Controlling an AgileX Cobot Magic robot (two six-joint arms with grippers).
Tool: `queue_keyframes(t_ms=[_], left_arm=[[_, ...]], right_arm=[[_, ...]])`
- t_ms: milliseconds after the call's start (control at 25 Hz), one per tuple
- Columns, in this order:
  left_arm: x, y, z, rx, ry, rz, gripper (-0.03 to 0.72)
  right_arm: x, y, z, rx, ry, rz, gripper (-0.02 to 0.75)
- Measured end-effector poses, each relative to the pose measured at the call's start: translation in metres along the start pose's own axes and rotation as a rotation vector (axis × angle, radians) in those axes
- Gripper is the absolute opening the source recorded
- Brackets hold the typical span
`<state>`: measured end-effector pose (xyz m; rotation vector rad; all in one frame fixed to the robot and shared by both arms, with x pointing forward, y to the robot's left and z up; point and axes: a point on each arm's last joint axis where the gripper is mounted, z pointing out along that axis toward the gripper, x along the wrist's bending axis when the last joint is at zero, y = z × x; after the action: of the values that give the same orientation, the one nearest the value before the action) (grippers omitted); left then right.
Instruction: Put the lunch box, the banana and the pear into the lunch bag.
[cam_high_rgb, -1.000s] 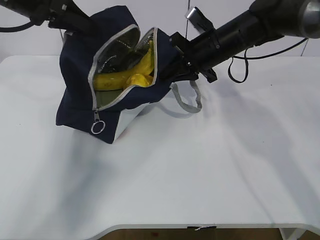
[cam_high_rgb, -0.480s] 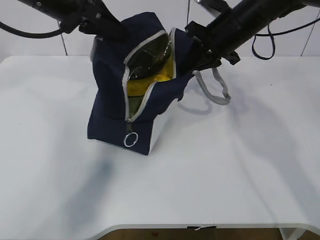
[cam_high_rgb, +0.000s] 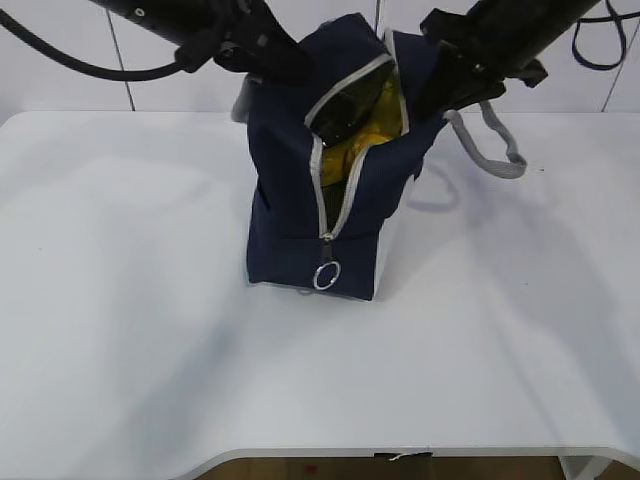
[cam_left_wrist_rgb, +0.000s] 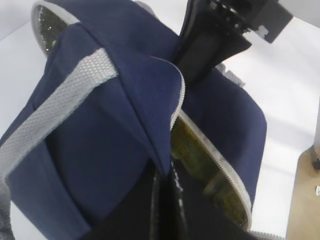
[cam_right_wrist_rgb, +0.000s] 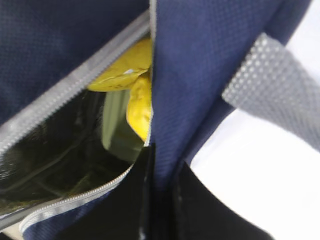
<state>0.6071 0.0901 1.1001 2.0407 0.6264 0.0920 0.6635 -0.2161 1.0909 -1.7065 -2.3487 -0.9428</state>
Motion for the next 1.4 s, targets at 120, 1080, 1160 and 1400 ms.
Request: queue_keyframes(t_ms=[120, 1080, 1160, 1400], left_arm=[[-0.007, 0.004, 0.006, -0.015, 0.005, 0.013, -0.005], [-0.043, 0.005, 0.028, 0.034, -0.062, 0.100, -0.005], [-0.042, 0.002, 0.032, 0.052, -0.078, 0.094, -0.005], [-0.046, -0.006, 0.049, 0.081, -0.118, 0.074, -0.005]], right_arm=[[0.002, -0.002, -0.013, -0.005, -0.055, -0.020, 0.049], [0.008, -0.037, -0.038, 0.064, -0.190, -0.026, 0.048], [0.008, -0.037, -0.038, 0.064, -0.190, -0.026, 0.048], [0.007, -0.037, -0.038, 0.066, -0.196, -0.025, 0.048]])
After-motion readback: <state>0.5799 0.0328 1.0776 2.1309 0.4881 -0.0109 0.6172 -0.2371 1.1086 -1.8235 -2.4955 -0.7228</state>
